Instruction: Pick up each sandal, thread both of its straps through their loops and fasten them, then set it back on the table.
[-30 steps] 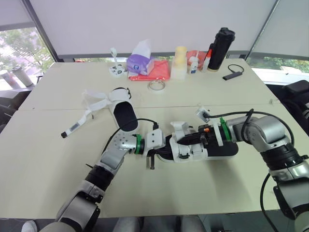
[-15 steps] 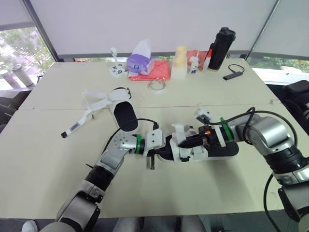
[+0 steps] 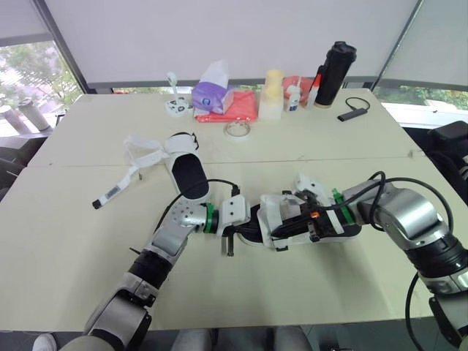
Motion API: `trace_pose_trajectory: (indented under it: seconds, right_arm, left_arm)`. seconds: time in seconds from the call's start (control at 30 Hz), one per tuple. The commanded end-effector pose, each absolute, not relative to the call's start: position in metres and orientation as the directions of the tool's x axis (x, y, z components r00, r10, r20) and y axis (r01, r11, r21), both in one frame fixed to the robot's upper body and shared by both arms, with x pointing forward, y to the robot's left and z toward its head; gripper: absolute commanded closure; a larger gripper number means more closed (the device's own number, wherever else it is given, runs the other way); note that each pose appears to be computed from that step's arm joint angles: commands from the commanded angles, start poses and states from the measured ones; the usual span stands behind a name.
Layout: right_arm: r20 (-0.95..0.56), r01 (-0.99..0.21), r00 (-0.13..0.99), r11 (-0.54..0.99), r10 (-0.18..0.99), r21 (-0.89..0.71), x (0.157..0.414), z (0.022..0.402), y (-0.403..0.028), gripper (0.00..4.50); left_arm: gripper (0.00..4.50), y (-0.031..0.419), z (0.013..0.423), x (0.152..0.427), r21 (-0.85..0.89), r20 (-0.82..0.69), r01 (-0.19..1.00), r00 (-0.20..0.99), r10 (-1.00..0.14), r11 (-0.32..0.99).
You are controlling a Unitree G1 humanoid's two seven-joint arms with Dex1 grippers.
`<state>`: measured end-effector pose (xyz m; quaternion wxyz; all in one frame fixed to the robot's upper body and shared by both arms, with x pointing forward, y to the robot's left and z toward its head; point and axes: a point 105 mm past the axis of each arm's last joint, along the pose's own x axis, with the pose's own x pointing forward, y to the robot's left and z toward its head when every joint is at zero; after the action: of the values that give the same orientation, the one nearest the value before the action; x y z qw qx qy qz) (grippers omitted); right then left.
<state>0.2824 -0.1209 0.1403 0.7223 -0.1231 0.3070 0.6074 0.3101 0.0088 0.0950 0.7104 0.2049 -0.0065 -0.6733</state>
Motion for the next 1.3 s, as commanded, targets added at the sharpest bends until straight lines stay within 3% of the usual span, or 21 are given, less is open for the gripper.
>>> trace_pose_trajectory:
  seconds: [0.03,0.1,0.17,0.27,0.43,0.9,1.07,1.3]
  right_arm:
    - [-0.607,-0.958,0.079,0.229,0.791,0.174,0.281,0.141,-0.123,4.45]
    - [-0.605,-0.959,0.082,0.228,0.792,0.169,0.281,0.142,-0.123,4.45]
    - [-0.604,-0.959,0.084,0.229,0.793,0.167,0.28,0.144,-0.123,3.9]
    - [-0.591,-0.961,0.072,0.214,0.803,0.174,0.277,0.148,-0.123,2.64]
    - [-0.596,-0.963,0.091,0.223,0.798,0.151,0.273,0.153,-0.126,0.1]
    - [-0.59,-0.945,0.173,0.301,0.789,0.125,0.232,0.185,-0.152,0.04]
    - [-0.576,-0.916,0.18,0.349,0.797,0.196,0.221,0.174,-0.155,0.04]
    - [-0.553,-0.813,0.244,0.479,0.797,0.33,0.224,0.118,-0.154,0.04]
  left_arm:
    - [4.5,0.012,0.094,0.312,0.296,-0.282,0.955,0.105,-0.954,0.018]
    - [4.5,0.012,0.094,0.313,0.299,-0.283,0.954,0.103,-0.954,0.015]
    - [4.5,0.011,0.094,0.313,0.3,-0.283,0.954,0.102,-0.954,0.013]
    - [4.5,0.011,0.094,0.314,0.301,-0.284,0.953,0.102,-0.953,0.012]
    - [4.5,0.01,0.095,0.314,0.303,-0.283,0.953,0.101,-0.954,0.011]
    - [4.5,0.008,0.093,0.313,0.296,-0.276,0.955,0.096,-0.956,0.011]
    - [4.5,0.006,0.093,0.313,0.295,-0.273,0.956,0.094,-0.957,0.01]
    - [4.5,0.005,0.092,0.312,0.291,-0.273,0.957,0.087,-0.958,0.004]
